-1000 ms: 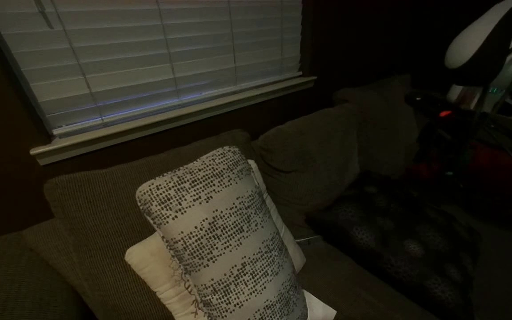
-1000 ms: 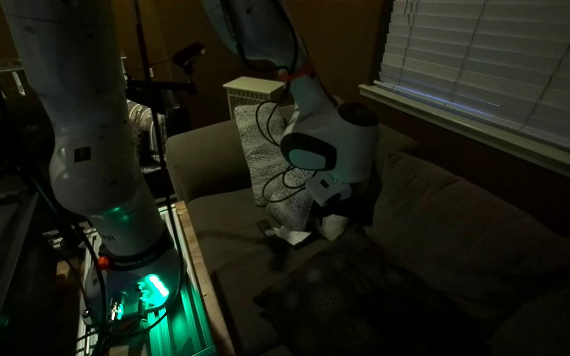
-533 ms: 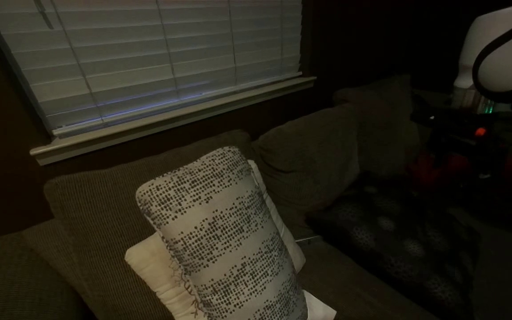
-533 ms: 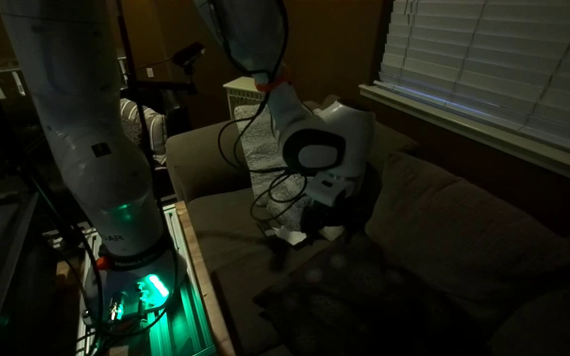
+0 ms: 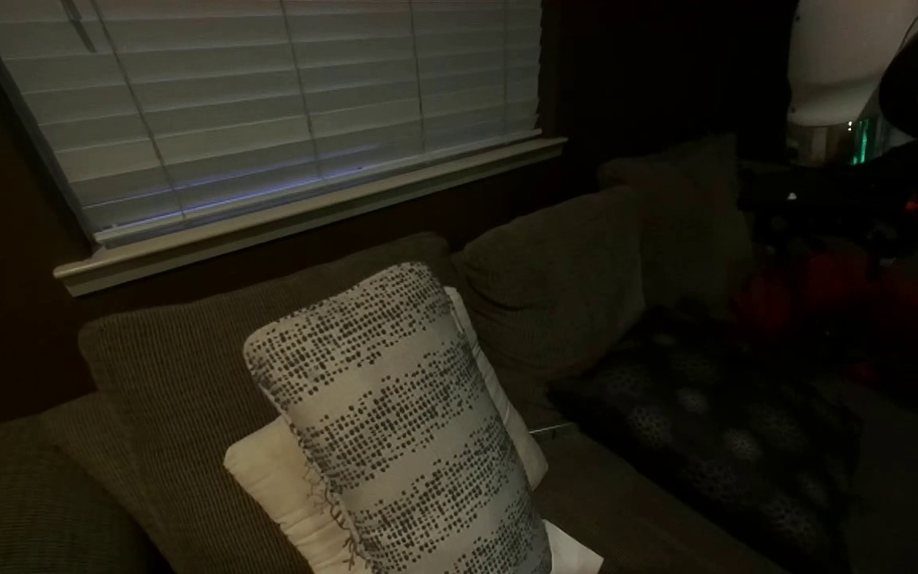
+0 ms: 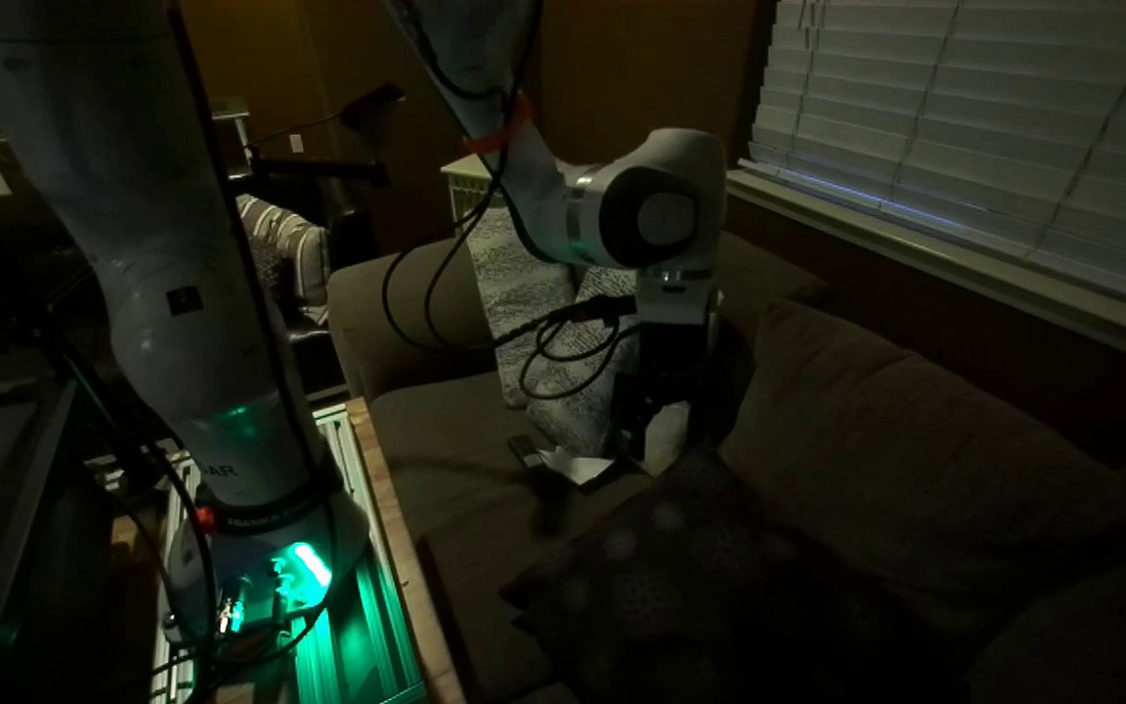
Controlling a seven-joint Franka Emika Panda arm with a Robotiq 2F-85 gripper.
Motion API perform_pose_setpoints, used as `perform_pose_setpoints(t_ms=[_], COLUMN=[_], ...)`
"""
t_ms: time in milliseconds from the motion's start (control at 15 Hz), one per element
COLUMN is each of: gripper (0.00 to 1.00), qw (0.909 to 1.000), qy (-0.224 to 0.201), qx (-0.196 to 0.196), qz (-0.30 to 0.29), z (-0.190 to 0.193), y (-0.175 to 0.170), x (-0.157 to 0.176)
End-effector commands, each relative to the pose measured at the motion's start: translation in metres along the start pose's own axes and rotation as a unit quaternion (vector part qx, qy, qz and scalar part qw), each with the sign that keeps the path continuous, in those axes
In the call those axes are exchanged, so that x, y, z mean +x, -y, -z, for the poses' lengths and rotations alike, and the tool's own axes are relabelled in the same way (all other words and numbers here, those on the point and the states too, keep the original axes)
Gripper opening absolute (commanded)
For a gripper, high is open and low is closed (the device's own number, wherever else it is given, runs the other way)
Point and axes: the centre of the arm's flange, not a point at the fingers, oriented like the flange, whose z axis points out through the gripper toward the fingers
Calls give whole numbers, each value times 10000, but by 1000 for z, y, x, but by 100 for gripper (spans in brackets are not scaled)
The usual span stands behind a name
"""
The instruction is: Turn the black pillow to the right
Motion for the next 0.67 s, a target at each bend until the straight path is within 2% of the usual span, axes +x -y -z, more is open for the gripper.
perform_pose_setpoints(t_ms=[0, 333, 600], gripper=[100, 100, 100], qw=[9949, 9731, 9450], qy=[-346, -595, -720], qx=[127, 404, 668], qz=[944, 2187, 3120], z=[23, 25, 25], y=[-12, -17, -21], x=[-6, -20, -25])
